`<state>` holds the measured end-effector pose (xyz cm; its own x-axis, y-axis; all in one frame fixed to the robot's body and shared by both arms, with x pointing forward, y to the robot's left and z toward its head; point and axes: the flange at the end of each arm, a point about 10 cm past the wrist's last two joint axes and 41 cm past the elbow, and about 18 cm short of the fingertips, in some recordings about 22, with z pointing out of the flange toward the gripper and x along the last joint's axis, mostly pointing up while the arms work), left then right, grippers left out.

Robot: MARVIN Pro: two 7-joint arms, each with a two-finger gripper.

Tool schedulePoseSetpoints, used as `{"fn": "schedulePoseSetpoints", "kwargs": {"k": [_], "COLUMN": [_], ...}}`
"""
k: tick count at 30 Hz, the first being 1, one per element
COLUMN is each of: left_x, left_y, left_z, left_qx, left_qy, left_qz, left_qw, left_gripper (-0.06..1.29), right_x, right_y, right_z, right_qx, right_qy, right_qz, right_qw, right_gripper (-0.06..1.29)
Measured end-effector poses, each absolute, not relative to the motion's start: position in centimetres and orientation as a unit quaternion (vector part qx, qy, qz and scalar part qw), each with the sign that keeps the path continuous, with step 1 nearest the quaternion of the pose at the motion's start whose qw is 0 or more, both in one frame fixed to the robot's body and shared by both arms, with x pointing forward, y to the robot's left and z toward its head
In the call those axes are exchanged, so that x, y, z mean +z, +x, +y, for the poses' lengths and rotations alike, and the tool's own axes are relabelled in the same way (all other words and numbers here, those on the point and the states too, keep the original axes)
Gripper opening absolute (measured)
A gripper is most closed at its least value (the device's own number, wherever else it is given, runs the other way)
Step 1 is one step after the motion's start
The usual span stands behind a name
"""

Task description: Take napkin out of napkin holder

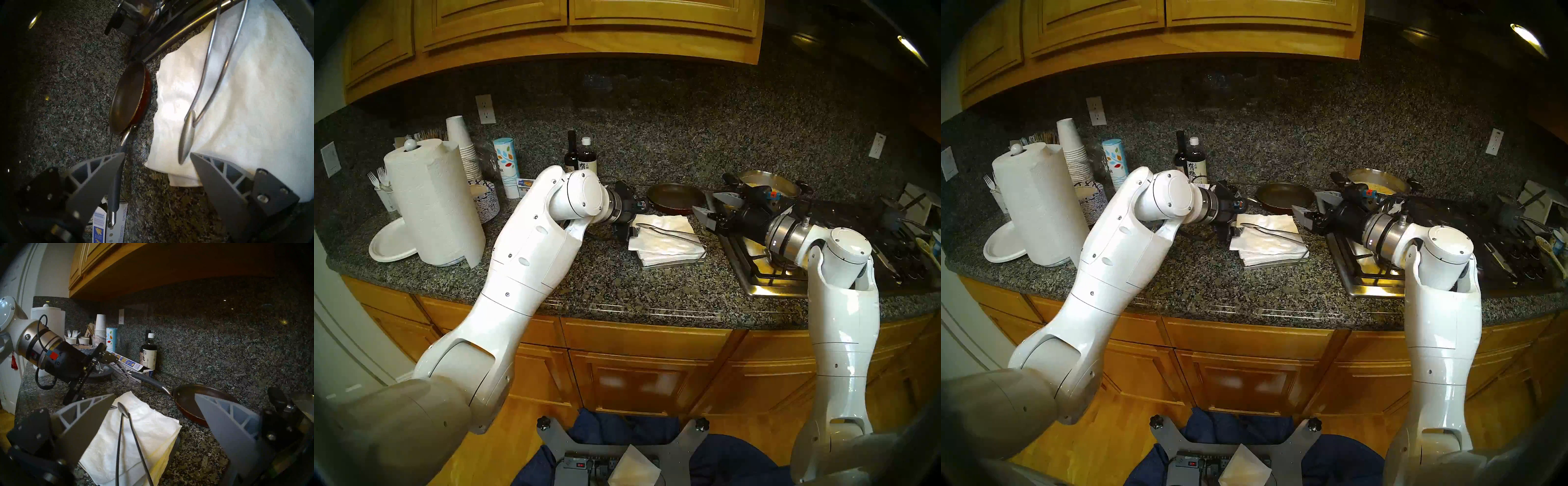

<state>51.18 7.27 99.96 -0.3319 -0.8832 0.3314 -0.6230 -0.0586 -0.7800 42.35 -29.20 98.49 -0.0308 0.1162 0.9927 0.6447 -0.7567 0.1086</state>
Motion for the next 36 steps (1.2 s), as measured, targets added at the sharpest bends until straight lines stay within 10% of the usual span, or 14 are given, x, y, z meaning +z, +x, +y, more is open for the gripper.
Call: {"fn": "schedulePoseSetpoints", "kwargs": {"k": [26,36], "left_x": [101.4,101.2], "left_y": [50.3,51.0], "left_z": [7.5,8.4], "left_qx": [-0.471,-0.456], "left_qy": [-0.551,-0.556], "left_qz": [0.682,0.693], "left_qw": [0.095,0.050], "left_gripper": [1.05,0.69], "right_x": [98.4,98.3], "right_y": [42.3,42.3], "right_z": [-29.4,-29.3], "right_qx": [-0.660,-0.660], "right_qy": [-0.667,-0.667], "right_qz": [-0.282,-0.280], "right_qw": [0.200,0.202], "right_gripper": [1.22,1.22]}}
